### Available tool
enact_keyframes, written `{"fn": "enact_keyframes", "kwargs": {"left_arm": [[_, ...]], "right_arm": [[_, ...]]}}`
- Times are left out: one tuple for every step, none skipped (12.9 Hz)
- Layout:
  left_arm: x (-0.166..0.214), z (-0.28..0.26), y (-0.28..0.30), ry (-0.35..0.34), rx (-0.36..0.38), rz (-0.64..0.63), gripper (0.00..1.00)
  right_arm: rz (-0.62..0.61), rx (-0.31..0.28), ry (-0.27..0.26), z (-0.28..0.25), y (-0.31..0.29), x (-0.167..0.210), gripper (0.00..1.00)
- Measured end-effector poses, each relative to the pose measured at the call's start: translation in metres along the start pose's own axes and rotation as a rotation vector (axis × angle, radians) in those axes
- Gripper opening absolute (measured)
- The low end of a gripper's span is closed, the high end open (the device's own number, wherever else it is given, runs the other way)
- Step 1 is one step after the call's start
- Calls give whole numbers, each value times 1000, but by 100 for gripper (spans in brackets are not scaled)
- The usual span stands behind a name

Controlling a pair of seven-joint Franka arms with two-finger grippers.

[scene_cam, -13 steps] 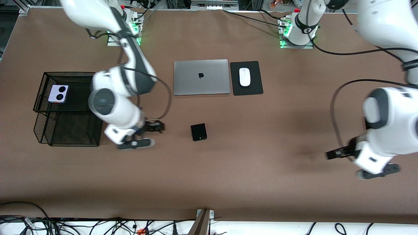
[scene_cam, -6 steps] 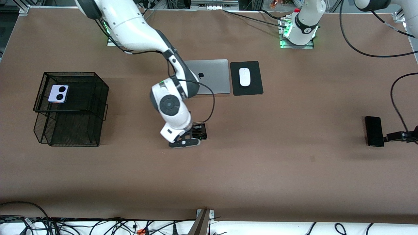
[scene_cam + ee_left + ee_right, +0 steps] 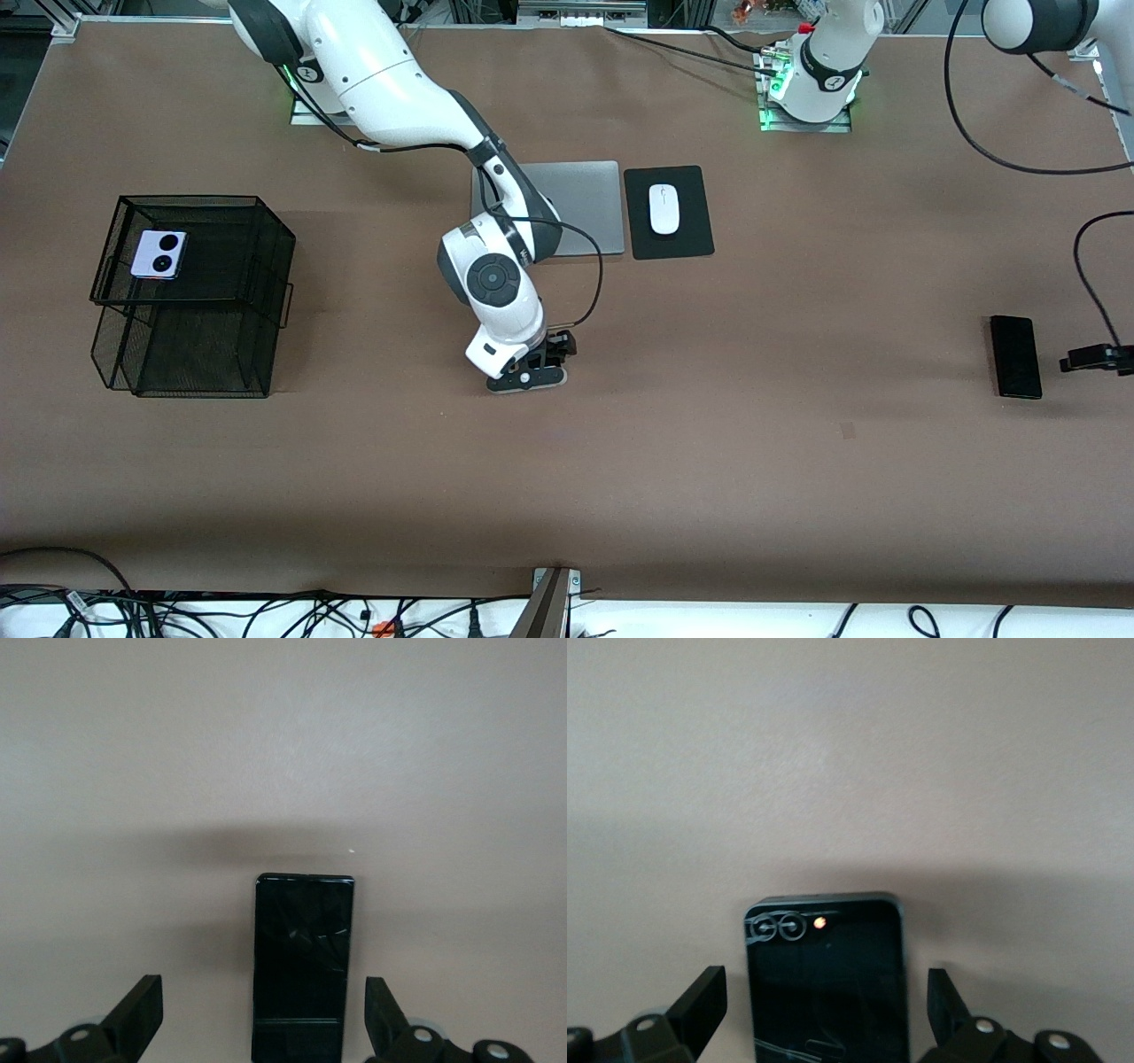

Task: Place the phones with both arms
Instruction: 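Grasp the flip phone with the right gripper while the left reaches the slab phone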

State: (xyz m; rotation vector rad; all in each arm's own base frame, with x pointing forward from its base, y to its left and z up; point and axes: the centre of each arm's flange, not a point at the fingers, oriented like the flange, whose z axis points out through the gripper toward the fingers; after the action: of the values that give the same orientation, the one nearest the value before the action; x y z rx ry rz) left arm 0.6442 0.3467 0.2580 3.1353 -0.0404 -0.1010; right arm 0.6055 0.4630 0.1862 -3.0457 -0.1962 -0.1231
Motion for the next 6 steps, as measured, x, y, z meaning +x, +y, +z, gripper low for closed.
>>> {"fn": "enact_keyframes", "kwargs": {"left_arm": [[-3,23,1,-7,1,0,100],[-6,40,4,-15,-1,2,100],[-10,52,7,-28,-8,9,100],[-12,59,11,-41,-16,17,100],[-14,63,13,-48,-21,25,100],[-15,65,14,-52,-23,34,100]], "right_arm": [[-4,-1,-2,2,-3,-3,100],[-7,-3,-5,5,-5,-5,100],[-10,-6,-10,9,-6,-7,100],[-12,-9,-15,14,-6,-9,100],[-13,-12,-18,18,-6,-10,100],[-14,-13,-17,18,-6,-10,98]]}}
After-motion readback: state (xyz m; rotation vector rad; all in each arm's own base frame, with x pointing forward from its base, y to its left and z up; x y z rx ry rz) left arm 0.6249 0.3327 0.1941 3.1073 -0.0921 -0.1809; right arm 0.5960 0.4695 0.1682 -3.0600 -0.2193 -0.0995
